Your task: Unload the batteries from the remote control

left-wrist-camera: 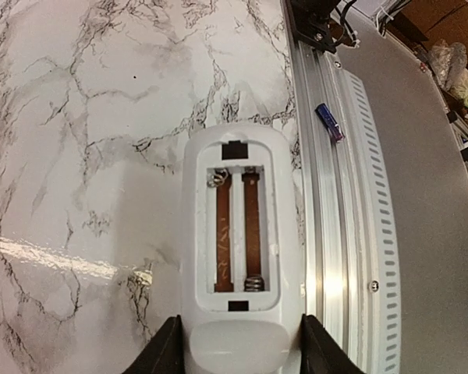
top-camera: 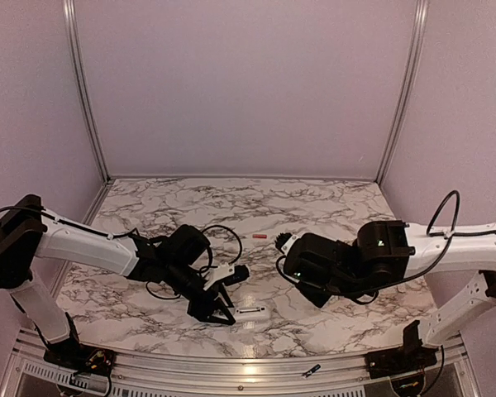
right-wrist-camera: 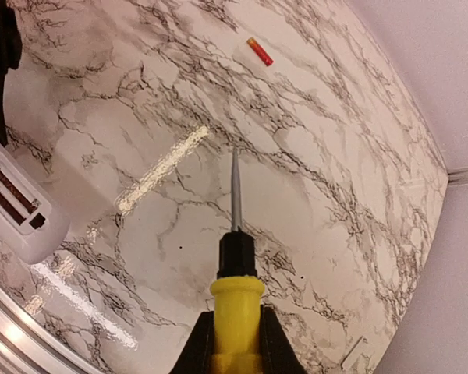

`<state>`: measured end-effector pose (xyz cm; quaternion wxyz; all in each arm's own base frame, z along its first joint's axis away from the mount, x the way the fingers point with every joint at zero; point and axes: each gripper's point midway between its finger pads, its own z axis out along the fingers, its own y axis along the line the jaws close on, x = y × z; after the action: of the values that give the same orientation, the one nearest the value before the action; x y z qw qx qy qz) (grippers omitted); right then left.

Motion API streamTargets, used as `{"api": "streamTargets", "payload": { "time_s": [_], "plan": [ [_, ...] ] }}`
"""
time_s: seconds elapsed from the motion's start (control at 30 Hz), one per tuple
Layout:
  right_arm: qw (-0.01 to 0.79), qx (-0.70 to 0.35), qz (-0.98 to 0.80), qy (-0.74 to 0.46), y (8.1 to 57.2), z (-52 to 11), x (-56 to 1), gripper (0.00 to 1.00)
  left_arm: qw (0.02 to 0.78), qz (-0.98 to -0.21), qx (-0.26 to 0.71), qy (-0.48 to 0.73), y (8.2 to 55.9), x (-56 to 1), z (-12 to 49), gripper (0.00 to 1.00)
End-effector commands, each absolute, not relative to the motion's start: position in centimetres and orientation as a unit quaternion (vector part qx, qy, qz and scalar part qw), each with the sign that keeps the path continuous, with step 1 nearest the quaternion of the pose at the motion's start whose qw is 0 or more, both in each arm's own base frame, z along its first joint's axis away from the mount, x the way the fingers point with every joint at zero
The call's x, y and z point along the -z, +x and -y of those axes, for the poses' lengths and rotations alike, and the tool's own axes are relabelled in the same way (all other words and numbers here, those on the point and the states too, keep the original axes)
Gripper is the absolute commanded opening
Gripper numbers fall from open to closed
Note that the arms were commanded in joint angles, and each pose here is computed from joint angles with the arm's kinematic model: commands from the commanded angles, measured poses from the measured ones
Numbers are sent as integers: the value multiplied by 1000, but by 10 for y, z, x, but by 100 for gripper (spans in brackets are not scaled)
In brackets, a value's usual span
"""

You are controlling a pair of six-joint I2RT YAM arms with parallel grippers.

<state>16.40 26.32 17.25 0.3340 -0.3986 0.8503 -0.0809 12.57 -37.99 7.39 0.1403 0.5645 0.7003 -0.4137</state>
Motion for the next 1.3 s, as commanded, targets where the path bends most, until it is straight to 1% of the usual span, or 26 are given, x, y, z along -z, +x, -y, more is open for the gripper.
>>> {"api": "streamTargets", "payload": {
  "time_s": [0.0, 0.2, 0.33, 0.43, 0.6, 0.73, 0.93, 1.03, 1.07, 1.13, 1.17, 1.2, 1.23, 1.27],
  "plan": [
    [349, 30, -874, -336, 189, -259, -190, 0, 226, -696, 393, 557, 148, -99, 384, 0],
    [342, -46, -895, -282, 236, -273, -201, 0, 290, -713, 341, 539, 169, -112, 372, 0],
    [323, -90, -907, -257, 273, -284, -196, 0, 353, -736, 269, 511, 202, -116, 362, 0],
    [317, -139, -910, -229, 307, -294, -199, 0, 378, -747, 215, 503, 221, -114, 355, 0],
    [287, -215, -917, -176, 368, -305, -192, 0, 373, -749, 193, 512, 226, -104, 354, 0],
    [265, -249, -922, -134, 420, -307, -177, 0, 364, -755, 204, 505, 224, -97, 356, 0],
    [244, -286, -923, -82, 478, -308, -152, 0, 361, -762, 203, 497, 228, -91, 361, 2],
    [246, -298, -920, -58, 505, -308, -147, 0, 353, -763, 203, 502, 225, -84, 363, 7],
    [246, -302, -920, -51, 512, -309, -143, 0, 352, -763, 203, 503, 224, -81, 363, 12],
    [246, -309, -918, -36, 529, -310, -138, 0, 347, -762, 205, 507, 221, -77, 365, 27],
    [237, -309, -921, -25, 535, -309, -126, 0, 345, -762, 205, 509, 219, -75, 366, 41],
    [232, -311, -922, -15, 541, -309, -119, 0, 343, -761, 206, 510, 218, -74, 366, 63],
    [228, -312, -922, -5, 547, -308, -114, 0, 342, -762, 205, 511, 218, -73, 366, 87],
    [225, -310, -924, 5, 551, -306, -107, 0, 341, -761, 206, 511, 217, -73, 367, 97]
  ]
}}
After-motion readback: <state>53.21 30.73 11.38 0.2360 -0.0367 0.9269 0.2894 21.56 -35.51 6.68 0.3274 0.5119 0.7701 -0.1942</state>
